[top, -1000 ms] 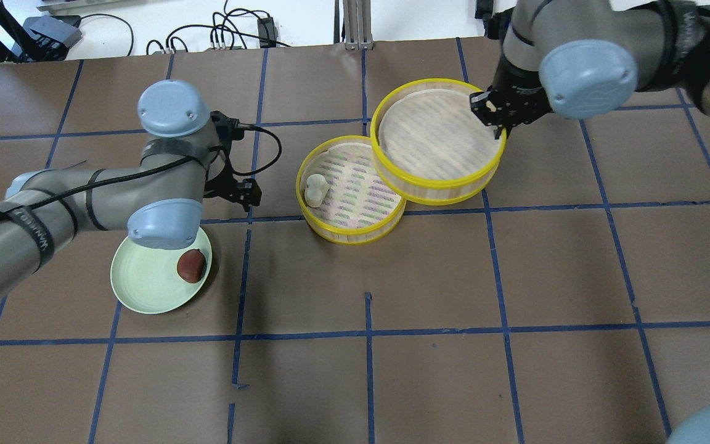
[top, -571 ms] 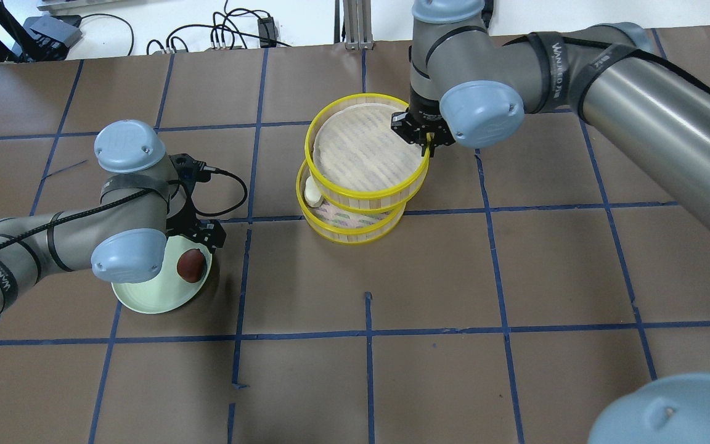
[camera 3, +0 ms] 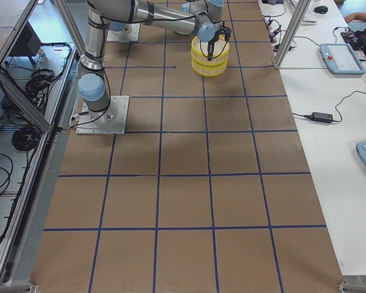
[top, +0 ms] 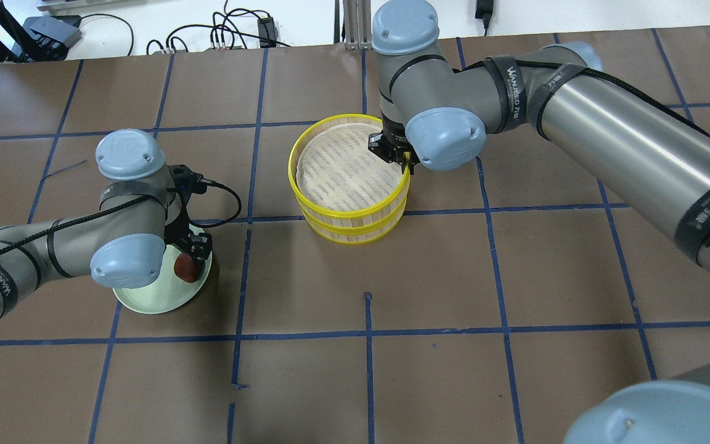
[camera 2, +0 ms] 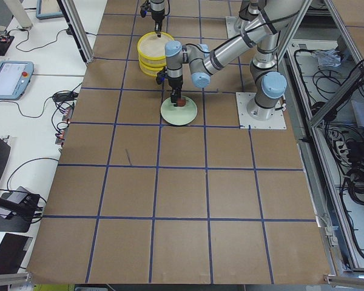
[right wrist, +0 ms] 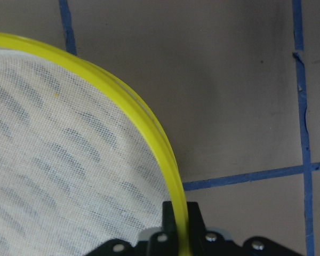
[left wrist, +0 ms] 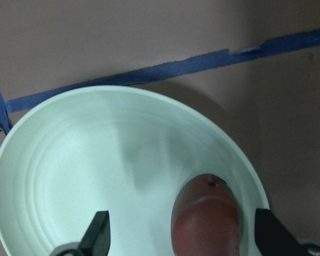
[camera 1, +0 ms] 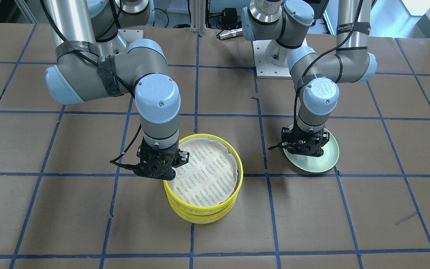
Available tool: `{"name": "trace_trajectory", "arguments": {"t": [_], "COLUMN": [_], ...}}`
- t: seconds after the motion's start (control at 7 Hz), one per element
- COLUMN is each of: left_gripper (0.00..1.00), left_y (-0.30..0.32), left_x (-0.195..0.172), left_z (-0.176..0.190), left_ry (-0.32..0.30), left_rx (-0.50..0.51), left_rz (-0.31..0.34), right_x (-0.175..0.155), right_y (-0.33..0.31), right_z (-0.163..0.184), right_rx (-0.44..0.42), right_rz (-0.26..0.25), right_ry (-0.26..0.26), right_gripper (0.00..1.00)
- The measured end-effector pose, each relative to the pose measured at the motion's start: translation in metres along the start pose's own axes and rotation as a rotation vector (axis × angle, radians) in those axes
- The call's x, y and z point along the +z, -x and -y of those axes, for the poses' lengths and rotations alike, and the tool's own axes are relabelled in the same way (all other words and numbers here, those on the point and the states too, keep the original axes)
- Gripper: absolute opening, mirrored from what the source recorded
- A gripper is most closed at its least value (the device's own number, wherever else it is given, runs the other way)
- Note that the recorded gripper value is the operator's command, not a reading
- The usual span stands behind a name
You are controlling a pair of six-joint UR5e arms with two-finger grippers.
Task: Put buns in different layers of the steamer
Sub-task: 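Grasp brown bun with left gripper while right seats the tier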
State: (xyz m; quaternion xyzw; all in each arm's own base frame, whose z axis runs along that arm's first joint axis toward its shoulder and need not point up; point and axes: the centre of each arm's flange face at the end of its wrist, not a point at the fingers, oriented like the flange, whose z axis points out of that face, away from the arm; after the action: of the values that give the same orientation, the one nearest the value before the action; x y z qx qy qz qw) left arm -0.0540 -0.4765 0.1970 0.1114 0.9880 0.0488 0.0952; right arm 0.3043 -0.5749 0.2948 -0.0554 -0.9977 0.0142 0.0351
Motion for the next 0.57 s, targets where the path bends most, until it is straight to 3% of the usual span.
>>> {"name": "trace_trajectory", "arguments": {"t": [0.43,0.57], "left_gripper": [0.05,0.02], "left_y": [-0.0007,0.0005], "left_x": [0.0007,-0.0026], "left_z": [-0.0002,0.0023], "left_ry": [0.002,-0.008], "left_rx": [0.002,0.003], "left_rz": [-0.005,-0.003], "right_x": [0.0032,0.0025], "right_y": [0.0019,0.0026], "right_z": [-0.0010,0.0013], "right_rx": [-0.001,0.000], "right_rz": [0.007,0.014], "right_ry": [-0.004,-0.023], "right_gripper": [0.02,0.03]}}
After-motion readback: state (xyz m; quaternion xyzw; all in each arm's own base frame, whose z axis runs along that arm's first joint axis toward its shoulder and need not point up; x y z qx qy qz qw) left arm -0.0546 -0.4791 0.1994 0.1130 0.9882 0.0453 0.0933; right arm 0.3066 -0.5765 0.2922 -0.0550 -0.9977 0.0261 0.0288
